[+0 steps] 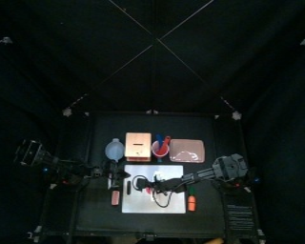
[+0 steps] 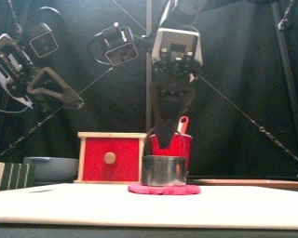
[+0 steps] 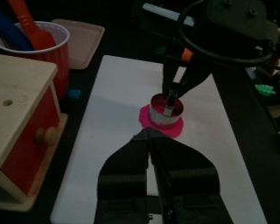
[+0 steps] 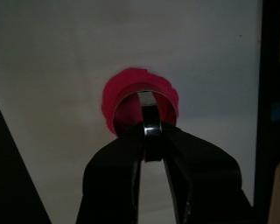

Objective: Get the cutter from the drawer then cut the dough then place the extra dough in the bowl
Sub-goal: Cut the dough

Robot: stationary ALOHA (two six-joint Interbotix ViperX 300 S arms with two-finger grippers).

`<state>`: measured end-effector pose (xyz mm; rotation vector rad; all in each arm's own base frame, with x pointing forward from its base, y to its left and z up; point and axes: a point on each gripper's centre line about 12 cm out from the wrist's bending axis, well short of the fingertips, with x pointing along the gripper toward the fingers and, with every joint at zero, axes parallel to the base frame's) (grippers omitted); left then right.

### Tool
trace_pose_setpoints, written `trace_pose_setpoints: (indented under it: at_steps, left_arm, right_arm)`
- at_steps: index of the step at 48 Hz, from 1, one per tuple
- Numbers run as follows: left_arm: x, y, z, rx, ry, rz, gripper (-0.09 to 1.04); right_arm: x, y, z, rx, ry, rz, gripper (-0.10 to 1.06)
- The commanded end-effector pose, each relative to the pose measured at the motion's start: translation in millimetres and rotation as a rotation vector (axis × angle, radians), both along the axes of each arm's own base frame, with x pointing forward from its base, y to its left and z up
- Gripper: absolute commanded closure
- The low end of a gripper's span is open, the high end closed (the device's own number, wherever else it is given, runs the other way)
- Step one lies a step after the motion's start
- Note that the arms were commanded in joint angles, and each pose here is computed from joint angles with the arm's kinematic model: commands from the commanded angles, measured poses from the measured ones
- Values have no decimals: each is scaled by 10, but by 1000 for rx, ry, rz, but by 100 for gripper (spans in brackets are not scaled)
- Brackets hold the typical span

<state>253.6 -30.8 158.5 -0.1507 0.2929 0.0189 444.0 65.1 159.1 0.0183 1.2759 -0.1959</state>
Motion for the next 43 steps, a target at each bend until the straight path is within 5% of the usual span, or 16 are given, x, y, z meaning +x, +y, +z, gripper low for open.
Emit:
trace_pose_setpoints:
  at_steps: [1, 15, 25, 36, 43]
  left_arm:
    - [40, -2, 66, -7, -25, 4, 55]
    - [50, 22, 74, -29, -25, 34, 55]
    - [110, 13, 130, -36, -42, 38, 54]
    - [266, -19, 227, -33, -69, 34, 44]
    - [366, -59, 200, -15, -60, 16, 34]
  right_arm:
    - [56, -22, 164, 3, -48, 3, 32]
    - [52, -24, 318, 13, -92, -8, -3]
    - [-54, -69, 595, -9, -160, -2, -3]
    - [-312, -103, 807, 54, -345, -69, -3]
    - [-541, -92, 811, 115, -518, -5, -3]
